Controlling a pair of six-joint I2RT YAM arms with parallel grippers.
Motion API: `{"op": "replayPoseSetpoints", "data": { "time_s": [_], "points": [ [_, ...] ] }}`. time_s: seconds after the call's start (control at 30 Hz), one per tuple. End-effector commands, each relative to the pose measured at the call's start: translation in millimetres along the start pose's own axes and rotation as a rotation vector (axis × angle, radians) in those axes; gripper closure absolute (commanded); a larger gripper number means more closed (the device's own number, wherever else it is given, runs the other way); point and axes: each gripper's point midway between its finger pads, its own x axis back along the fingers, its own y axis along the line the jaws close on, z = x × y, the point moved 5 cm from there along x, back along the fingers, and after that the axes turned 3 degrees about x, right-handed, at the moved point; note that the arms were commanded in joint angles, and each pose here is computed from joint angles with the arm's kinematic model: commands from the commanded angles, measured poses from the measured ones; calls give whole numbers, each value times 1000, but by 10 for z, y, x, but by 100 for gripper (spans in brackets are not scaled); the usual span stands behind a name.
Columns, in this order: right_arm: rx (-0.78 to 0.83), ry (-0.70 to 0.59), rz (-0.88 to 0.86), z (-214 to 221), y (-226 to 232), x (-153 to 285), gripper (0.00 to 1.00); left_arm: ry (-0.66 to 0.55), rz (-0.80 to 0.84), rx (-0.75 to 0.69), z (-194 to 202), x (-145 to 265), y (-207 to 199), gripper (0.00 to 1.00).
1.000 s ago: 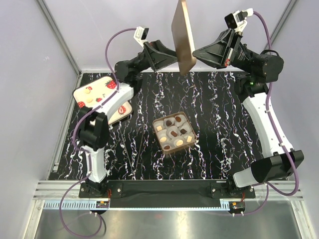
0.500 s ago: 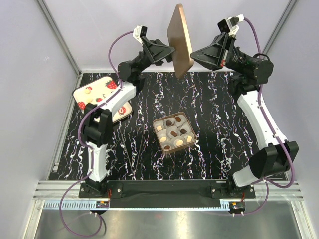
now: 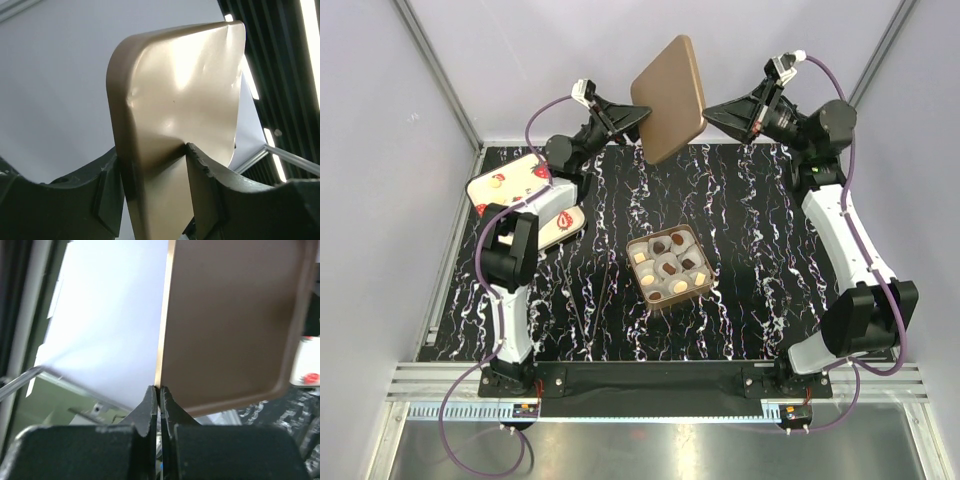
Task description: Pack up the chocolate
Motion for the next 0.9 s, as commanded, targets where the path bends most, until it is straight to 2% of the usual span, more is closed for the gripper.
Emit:
{"op": "replayPoseSetpoints", "data": {
  "time_s": [0.0,0.03,0.1,0.17,0.23,0.33,0.5,0.6,0.63,0.67,0.77,0.83,0.87],
  "points": [
    [42,-15,184,39,-436,40,99,88,188,-196,254,-16,-674,57],
    [45,-25,241,33,-572,72,98,102,170,-194,272,0,-624,62],
    [51,-30,294,36,-701,100,94,101,142,-181,270,48,-536,65],
    [62,-30,351,54,-847,147,88,105,116,-170,267,104,-437,66],
    [65,-33,412,88,-981,198,77,113,93,-163,271,147,-360,66],
    [79,-37,458,129,-1093,253,70,116,63,-158,278,226,-258,67],
    [64,-22,482,170,-1267,282,68,131,22,-150,312,319,-110,71],
    [41,-18,502,216,-1394,318,73,153,1,-145,353,372,-25,71],
    [43,-16,501,227,-1409,318,77,164,-6,-146,373,396,-18,69],
    [42,-15,503,232,-1438,327,85,167,-25,-136,396,436,39,68],
    [37,3,496,258,-1508,355,99,167,-62,-129,443,557,149,58],
    [36,22,470,257,-1503,357,100,170,-74,-129,462,625,161,52],
    [37,33,458,249,-1516,367,100,164,-98,-117,465,702,214,46]
  ]
}}
